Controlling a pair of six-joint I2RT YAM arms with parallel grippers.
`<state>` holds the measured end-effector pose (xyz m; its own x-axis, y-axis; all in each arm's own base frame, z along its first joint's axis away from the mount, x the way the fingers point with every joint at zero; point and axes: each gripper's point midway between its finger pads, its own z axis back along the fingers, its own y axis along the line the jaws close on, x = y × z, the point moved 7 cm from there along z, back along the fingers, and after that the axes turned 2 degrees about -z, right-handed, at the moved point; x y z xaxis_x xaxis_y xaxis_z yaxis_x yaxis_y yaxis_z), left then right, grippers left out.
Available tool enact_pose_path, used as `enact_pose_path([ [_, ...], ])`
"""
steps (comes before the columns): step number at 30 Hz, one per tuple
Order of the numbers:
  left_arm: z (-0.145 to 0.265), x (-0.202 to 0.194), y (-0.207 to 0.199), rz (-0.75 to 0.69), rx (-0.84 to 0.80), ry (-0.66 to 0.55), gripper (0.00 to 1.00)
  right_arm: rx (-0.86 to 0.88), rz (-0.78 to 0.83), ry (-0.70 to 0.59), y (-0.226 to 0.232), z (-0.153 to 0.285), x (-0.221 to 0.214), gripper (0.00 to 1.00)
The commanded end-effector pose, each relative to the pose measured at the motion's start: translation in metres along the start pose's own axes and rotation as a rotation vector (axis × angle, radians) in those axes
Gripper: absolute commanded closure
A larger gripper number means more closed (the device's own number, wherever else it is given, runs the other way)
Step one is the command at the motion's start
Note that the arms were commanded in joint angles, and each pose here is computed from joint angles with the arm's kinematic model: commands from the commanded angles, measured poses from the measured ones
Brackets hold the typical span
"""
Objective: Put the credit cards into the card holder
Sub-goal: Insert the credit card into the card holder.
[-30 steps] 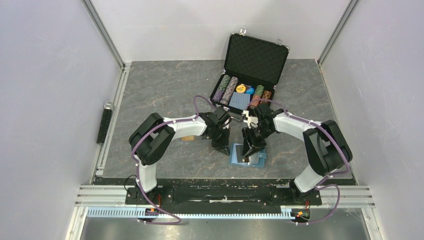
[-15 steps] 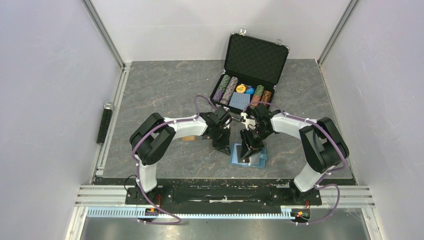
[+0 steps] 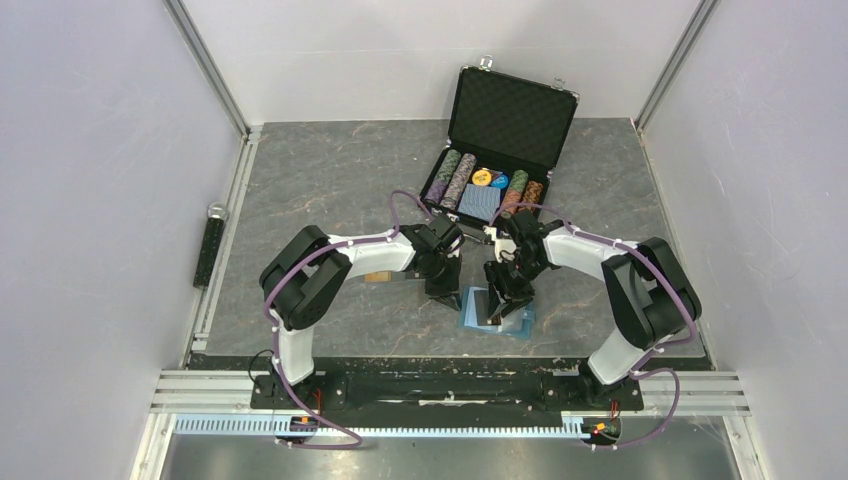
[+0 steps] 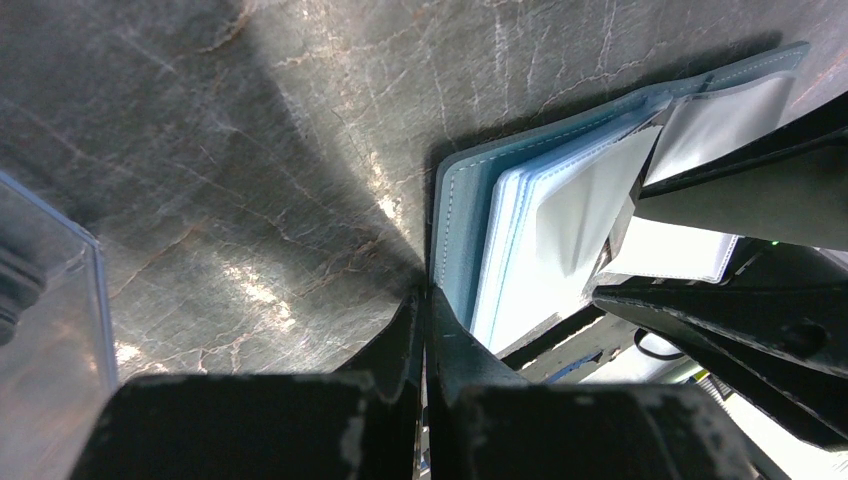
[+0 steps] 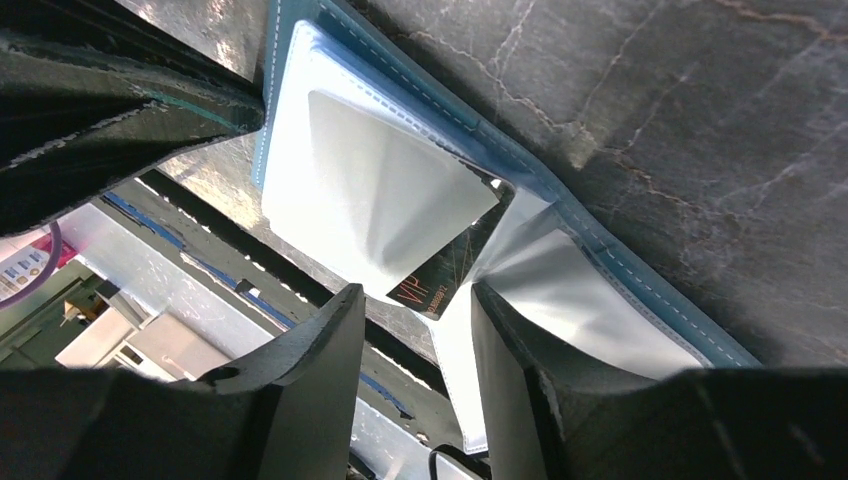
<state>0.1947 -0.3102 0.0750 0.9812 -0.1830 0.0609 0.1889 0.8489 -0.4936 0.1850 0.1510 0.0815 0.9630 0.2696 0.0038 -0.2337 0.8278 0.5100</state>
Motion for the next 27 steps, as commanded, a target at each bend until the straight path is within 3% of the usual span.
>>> enact_pose_path([
  [1,-0.002,0.003,-0.007,-0.043,-0.015,-0.007,0.98,0.034,0.030,0.005,0.001,-0.005,-0.001,0.56],
  [13,0.000,0.004,-0.008,-0.042,-0.016,-0.010,0.98,0.182,0.037,-0.005,0.023,-0.004,0.012,0.69],
  [23,0.010,0.007,-0.012,-0.050,-0.010,-0.047,0.97,0.080,0.055,-0.006,0.015,-0.006,0.016,0.73],
  [27,0.018,0.008,-0.009,-0.057,0.030,-0.070,0.89,0.013,0.079,-0.019,0.013,0.003,0.021,0.69],
])
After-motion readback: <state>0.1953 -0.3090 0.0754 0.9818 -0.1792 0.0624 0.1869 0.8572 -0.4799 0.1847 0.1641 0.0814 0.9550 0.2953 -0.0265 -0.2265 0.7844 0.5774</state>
